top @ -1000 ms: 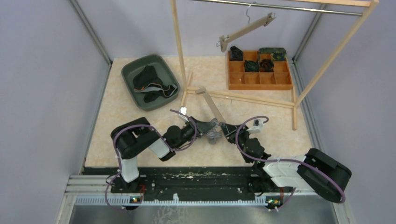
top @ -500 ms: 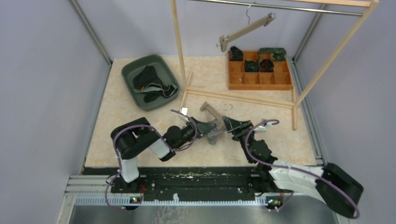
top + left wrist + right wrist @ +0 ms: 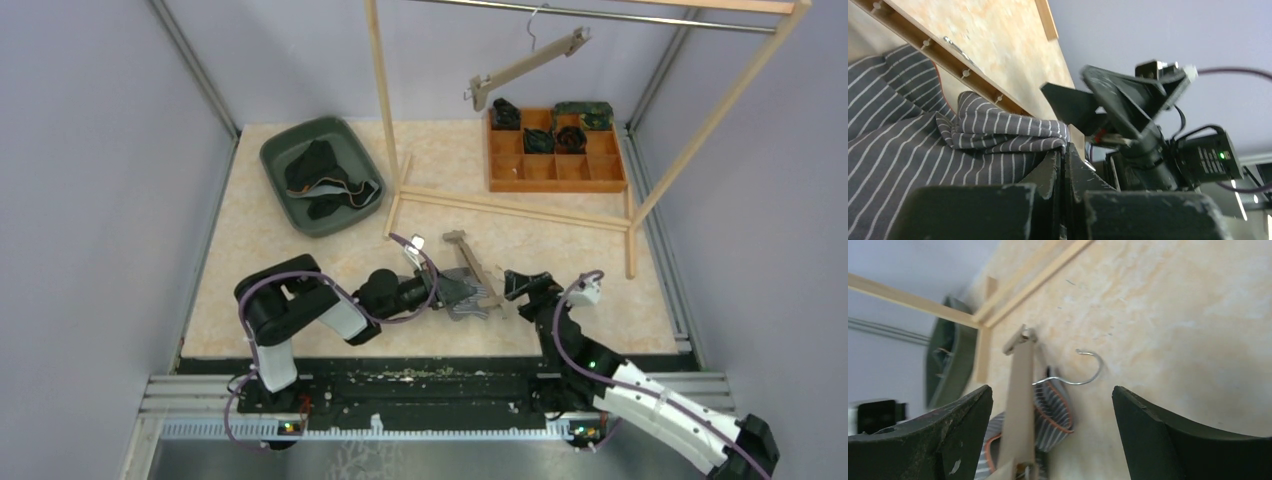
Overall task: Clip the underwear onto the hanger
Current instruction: Clamp the underwear onto the hanger.
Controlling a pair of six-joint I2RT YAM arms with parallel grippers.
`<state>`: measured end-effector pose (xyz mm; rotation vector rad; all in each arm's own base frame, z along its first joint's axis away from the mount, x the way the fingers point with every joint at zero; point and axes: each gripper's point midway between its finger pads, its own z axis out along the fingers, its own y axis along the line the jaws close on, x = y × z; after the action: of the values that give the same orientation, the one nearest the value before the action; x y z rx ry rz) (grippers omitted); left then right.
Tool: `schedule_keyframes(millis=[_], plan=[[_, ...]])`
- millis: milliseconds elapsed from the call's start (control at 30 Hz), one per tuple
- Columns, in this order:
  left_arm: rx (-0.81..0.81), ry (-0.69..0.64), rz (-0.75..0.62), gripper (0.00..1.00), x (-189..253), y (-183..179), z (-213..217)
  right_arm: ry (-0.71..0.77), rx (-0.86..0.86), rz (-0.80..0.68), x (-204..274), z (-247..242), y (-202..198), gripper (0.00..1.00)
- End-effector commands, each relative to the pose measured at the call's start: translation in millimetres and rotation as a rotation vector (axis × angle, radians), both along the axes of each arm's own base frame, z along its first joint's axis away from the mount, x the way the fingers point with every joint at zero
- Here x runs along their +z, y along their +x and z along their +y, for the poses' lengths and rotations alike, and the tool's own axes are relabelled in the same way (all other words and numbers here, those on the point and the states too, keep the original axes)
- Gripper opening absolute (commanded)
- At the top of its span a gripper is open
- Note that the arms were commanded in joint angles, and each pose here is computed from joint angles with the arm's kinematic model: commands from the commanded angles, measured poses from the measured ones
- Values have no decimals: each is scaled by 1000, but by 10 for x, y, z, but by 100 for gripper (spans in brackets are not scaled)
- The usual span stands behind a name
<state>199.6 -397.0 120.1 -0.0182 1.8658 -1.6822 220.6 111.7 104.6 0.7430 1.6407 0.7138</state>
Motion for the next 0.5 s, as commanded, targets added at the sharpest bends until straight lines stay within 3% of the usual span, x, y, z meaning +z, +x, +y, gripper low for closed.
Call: schedule_keyframes(millis=[0,167,200,367,467], plan=[[-139,-3,-7,0,31,-346,-118,-148,14,74,-77,30,21,89],[-248,20,-40,5,108,-679,-196,-234,71,138,-147,234,96,89],[-257,38,-59,11,130,-724,-199,-249,75,148,-161,247,101,89],[-181,207,-143,64,146,-747,-99,-252,70,133,-139,217,97,90],[-119,267,-170,79,171,-686,50,-268,60,120,-82,160,87,90]])
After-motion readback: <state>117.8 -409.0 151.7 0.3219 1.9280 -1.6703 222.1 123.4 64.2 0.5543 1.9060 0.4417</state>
